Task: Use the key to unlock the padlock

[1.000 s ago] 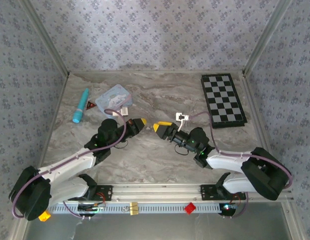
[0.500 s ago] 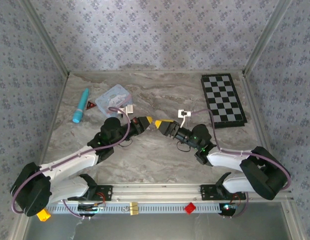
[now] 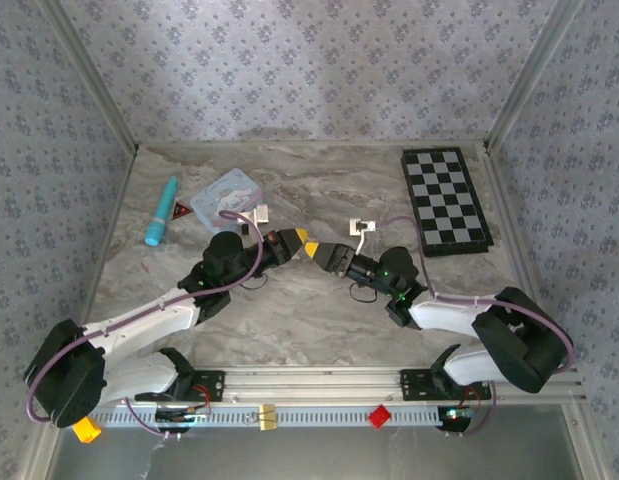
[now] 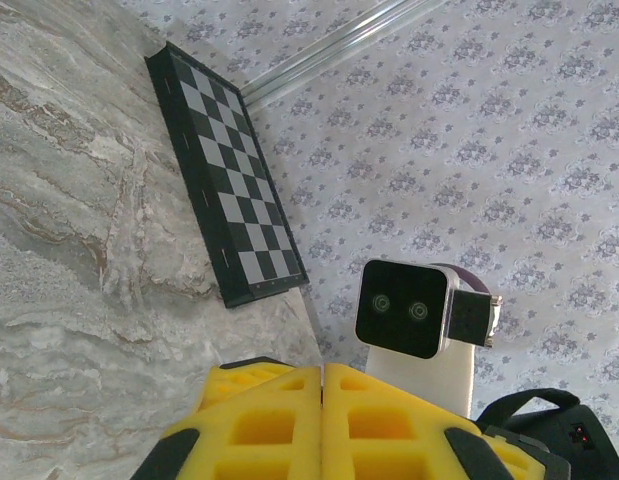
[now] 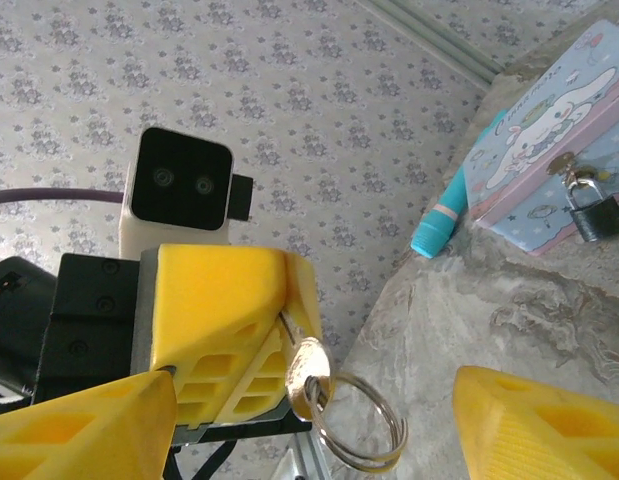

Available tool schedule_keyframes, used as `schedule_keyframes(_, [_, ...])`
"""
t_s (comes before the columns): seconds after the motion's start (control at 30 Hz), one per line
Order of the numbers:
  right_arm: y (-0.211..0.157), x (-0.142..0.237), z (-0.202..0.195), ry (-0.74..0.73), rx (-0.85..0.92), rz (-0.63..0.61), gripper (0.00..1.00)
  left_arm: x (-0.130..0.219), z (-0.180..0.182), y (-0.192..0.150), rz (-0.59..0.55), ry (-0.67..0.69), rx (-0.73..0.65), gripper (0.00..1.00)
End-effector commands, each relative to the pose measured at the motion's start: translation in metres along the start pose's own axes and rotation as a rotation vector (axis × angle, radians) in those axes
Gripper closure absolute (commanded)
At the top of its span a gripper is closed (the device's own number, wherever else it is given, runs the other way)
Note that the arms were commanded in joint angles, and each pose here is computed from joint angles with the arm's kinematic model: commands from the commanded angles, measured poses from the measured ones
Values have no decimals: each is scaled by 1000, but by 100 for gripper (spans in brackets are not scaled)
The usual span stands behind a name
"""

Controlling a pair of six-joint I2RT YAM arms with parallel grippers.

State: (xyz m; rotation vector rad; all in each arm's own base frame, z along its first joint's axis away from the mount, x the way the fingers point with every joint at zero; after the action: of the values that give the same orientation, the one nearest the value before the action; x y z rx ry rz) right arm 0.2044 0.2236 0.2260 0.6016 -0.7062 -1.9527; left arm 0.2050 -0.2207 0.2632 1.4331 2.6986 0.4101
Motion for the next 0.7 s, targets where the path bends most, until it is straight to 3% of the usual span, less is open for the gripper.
schedule_keyframes(0.0, [10,-5,13,80,13,-20,27,-1,-17,1,1,-70,-12,100])
schedule_keyframes(0.33, [14,-9,18,109,23,-20,28,-2,-16,-3,12,-72,-4,100])
schedule_keyframes(0.67, [14,-9,19,121,20,-14,45,2,-9,-3,-13,-24,-2,100])
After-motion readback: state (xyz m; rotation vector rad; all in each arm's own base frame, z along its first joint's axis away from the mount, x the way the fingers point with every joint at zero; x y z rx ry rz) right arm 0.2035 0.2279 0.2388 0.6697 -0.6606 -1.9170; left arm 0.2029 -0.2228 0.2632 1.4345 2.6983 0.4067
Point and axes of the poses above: each hand's point on the last joint's axis, 136 mm out from that joint toward the fingers, its own x axis back along the fingers, its own z axis along the line the jaws close on, y = z × x, the point moved 9 cm from there along x, back along the fingers, and after that the axes turned 12 degrees about x, right-handed, at the moved point
